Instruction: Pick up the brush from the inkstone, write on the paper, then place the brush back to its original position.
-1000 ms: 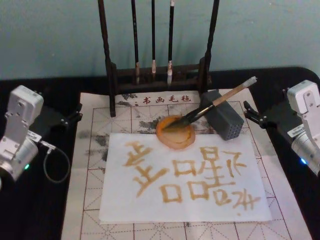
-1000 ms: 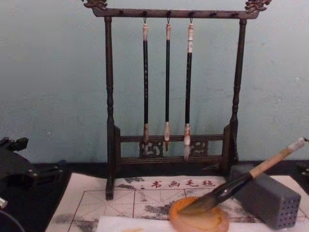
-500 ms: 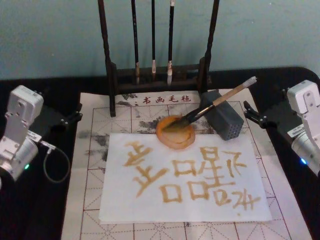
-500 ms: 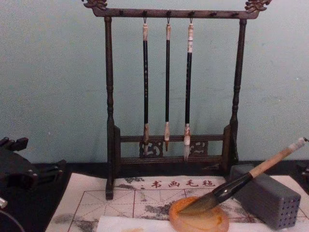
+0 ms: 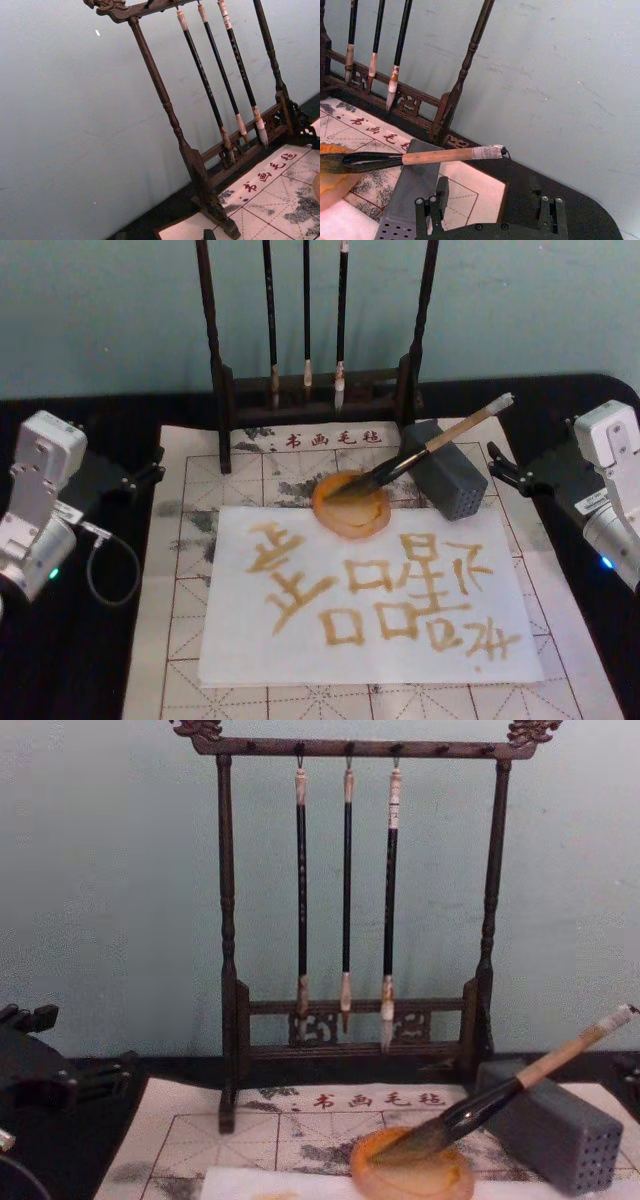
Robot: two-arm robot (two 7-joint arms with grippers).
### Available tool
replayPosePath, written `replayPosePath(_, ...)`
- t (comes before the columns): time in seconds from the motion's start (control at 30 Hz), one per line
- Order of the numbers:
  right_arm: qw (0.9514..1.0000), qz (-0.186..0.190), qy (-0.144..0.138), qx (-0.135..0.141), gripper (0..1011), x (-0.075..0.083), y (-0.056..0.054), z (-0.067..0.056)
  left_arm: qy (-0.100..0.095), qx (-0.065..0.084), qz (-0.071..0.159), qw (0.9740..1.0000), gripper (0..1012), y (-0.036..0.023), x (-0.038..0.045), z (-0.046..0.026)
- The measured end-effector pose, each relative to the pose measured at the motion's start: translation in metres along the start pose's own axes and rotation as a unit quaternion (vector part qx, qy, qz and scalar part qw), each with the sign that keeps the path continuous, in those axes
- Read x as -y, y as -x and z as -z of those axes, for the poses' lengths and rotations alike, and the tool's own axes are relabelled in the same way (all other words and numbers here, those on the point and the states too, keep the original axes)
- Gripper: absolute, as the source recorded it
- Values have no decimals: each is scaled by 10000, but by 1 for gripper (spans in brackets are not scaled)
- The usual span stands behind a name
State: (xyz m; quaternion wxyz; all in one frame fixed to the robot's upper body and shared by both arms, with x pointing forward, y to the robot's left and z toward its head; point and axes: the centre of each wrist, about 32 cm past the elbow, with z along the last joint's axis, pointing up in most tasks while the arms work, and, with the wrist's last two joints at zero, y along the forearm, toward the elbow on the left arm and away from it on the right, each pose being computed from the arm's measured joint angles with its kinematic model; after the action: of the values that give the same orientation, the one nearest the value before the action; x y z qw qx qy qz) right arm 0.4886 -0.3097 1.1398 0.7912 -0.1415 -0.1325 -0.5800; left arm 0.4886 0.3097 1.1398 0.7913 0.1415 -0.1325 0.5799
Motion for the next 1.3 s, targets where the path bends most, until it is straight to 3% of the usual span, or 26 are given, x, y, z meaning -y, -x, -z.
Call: replayPosePath(1.3,10000,-6,6,-27,1000,6,-4,4,0,0,0,10000,1001,0,0,0)
